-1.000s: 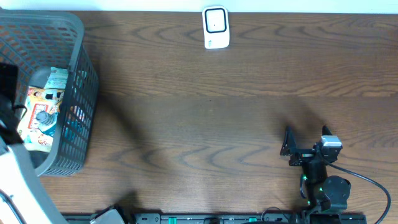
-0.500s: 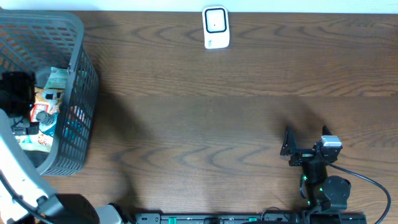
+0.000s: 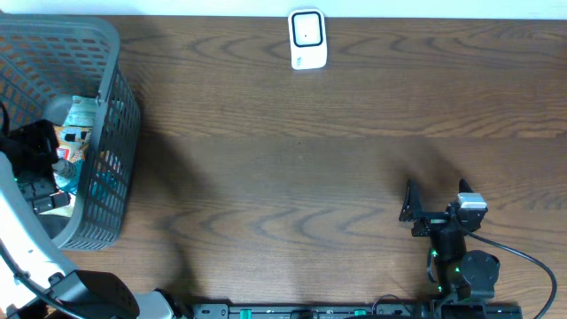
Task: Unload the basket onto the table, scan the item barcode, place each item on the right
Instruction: 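Move the left gripper up and into the grey basket, then grasp the teal spray bottle in the basket with the left gripper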
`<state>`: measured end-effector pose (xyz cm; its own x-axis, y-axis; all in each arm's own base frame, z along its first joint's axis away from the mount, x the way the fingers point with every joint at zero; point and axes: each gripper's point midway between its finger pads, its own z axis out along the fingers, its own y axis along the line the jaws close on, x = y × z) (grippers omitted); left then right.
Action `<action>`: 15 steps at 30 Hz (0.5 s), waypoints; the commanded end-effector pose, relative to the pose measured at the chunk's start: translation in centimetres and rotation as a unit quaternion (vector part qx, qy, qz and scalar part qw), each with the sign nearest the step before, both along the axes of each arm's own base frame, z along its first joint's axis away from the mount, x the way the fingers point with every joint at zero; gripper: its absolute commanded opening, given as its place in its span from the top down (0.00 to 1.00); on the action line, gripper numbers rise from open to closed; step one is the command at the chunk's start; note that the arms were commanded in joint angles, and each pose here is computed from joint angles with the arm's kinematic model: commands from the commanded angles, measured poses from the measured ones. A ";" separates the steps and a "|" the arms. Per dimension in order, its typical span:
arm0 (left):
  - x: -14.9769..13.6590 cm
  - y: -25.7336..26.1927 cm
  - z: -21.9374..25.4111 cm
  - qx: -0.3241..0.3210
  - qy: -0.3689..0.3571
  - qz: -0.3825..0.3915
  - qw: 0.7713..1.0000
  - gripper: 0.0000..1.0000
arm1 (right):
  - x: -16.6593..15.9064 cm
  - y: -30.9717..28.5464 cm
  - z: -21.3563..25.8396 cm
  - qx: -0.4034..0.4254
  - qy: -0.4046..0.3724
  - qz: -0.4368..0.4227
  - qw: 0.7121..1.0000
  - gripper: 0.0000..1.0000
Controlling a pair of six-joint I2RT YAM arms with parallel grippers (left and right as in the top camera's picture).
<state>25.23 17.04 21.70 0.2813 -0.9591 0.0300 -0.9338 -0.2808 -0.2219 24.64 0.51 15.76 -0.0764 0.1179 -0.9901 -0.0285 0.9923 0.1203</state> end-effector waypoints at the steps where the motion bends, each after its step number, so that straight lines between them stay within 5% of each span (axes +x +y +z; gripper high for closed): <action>1: -0.6 2.0 -0.5 0.034 0.029 0.045 0.998 0.02 | 0.0 -0.2 0.0 -0.003 0.000 -0.004 1.000 0.01; 15: 0.2 2.5 -6.2 -0.027 0.111 0.040 0.993 0.02 | 0.0 -0.2 0.0 -0.003 0.000 -0.004 1.000 0.01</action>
<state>25.77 19.25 16.57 0.3448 -0.9386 0.0111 -0.9374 -0.3449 -0.0480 24.64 0.51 15.77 -0.0761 0.1178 -0.9901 -0.0286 0.9923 0.1203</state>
